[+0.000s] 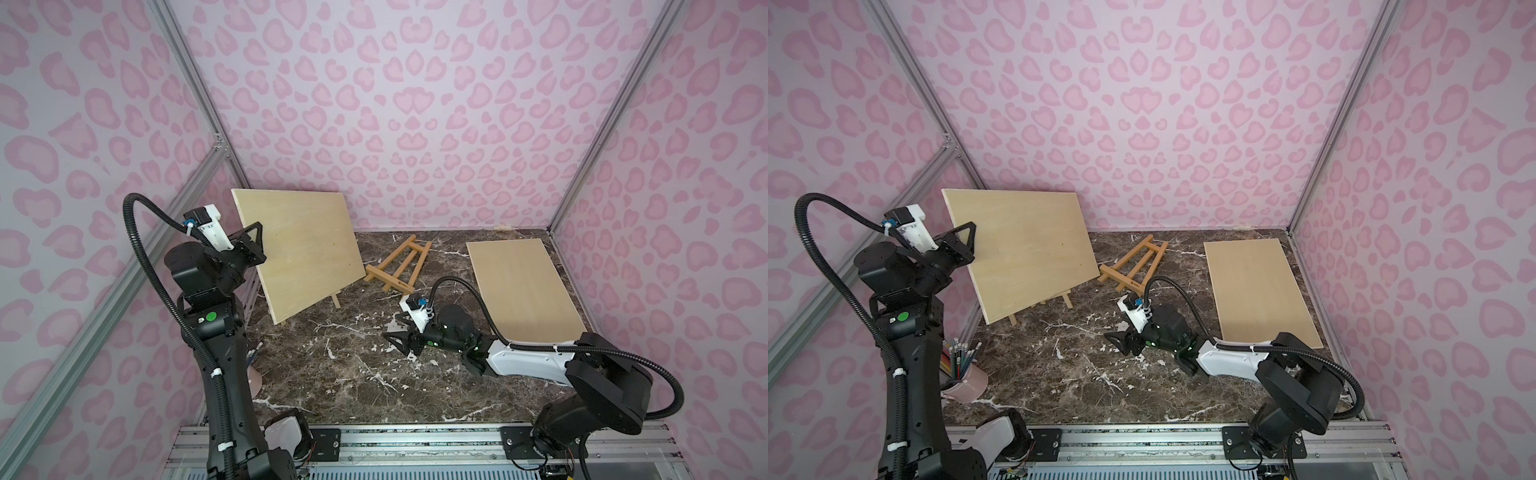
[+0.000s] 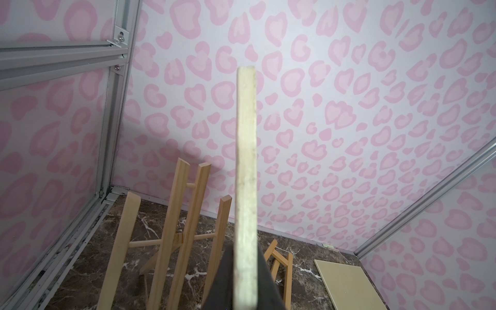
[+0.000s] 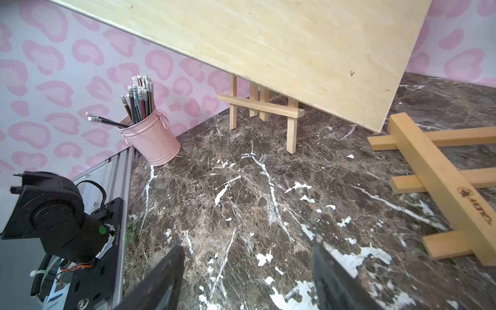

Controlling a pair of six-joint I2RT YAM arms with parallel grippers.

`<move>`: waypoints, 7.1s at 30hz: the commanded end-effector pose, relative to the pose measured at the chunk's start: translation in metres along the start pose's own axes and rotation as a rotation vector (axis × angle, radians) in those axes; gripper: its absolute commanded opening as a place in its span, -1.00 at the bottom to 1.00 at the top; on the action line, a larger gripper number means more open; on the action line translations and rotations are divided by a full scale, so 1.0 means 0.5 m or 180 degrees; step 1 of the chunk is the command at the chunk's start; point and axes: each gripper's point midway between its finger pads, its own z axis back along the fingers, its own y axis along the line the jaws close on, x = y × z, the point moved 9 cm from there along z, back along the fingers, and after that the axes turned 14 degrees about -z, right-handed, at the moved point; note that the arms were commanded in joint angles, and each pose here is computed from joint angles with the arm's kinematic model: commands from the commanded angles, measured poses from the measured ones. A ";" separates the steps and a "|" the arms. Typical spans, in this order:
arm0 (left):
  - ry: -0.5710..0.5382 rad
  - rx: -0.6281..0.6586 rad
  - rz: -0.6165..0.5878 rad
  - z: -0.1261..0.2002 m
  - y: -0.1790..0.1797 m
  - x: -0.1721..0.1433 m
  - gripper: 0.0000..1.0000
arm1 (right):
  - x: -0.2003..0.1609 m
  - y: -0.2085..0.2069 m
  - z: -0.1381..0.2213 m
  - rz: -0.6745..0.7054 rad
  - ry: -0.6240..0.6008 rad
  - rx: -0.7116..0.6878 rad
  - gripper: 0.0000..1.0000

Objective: Disassemble the easel
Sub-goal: Pick up the drawing board from the easel, then place the drawing board on the drawing board.

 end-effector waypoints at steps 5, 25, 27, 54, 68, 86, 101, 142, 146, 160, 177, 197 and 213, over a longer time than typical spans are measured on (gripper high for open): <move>-0.0768 -0.0015 -0.0109 0.027 -0.030 0.099 -0.95 | 0.008 -0.018 -0.013 0.0041 -0.0011 -0.0208 0.45; -0.0998 -0.0677 0.0143 0.078 -0.117 0.189 -0.95 | 0.409 -0.369 -0.138 -0.0806 -0.0306 0.1195 0.96; -0.0960 -0.0799 0.0133 0.081 -0.138 0.191 -0.95 | 0.436 -0.393 -0.156 -0.0793 -0.0229 0.1193 0.96; -0.0591 -0.1652 0.0405 0.042 -0.189 0.193 -0.94 | 0.465 -0.210 0.047 -0.0825 -0.0138 0.2552 -0.36; 0.0138 -0.2043 0.0426 -0.131 -0.204 0.122 -0.93 | 0.388 -0.142 0.192 -0.0571 -0.0317 0.1586 -0.61; 0.0885 -0.2442 0.0727 -0.360 -0.205 0.045 -0.94 | 0.316 -0.011 0.353 -0.0461 -0.0905 0.1396 -1.00; 0.1037 -0.2617 0.0749 -0.431 -0.231 0.028 -0.94 | 0.334 0.060 0.420 -0.0703 -0.1265 0.1522 -1.00; 0.0805 -0.2818 0.0976 -0.474 -0.234 0.066 -0.94 | 0.340 0.073 0.481 -0.1633 -0.1505 0.1662 -0.16; 0.0785 -0.2860 0.0984 -0.471 -0.237 0.071 -0.94 | 0.338 0.074 0.480 -0.1657 -0.1448 0.1676 0.07; 0.0722 -0.3001 0.0823 -0.447 -0.235 0.092 -0.94 | 0.344 0.069 0.485 -0.1695 -0.1375 0.1467 0.27; 0.0536 -0.3231 0.0429 -0.414 -0.254 0.117 -0.94 | 0.350 0.058 0.486 -0.1641 -0.1295 0.1173 -0.80; 0.0822 -0.2294 0.0789 -0.469 -0.235 0.056 0.97 | 0.310 0.038 0.541 -0.1783 -0.2268 0.1430 -1.00; 0.0939 -0.0860 0.0830 -0.449 -0.156 0.053 0.96 | 0.273 -0.034 0.598 -0.2376 -0.2908 0.0994 -1.00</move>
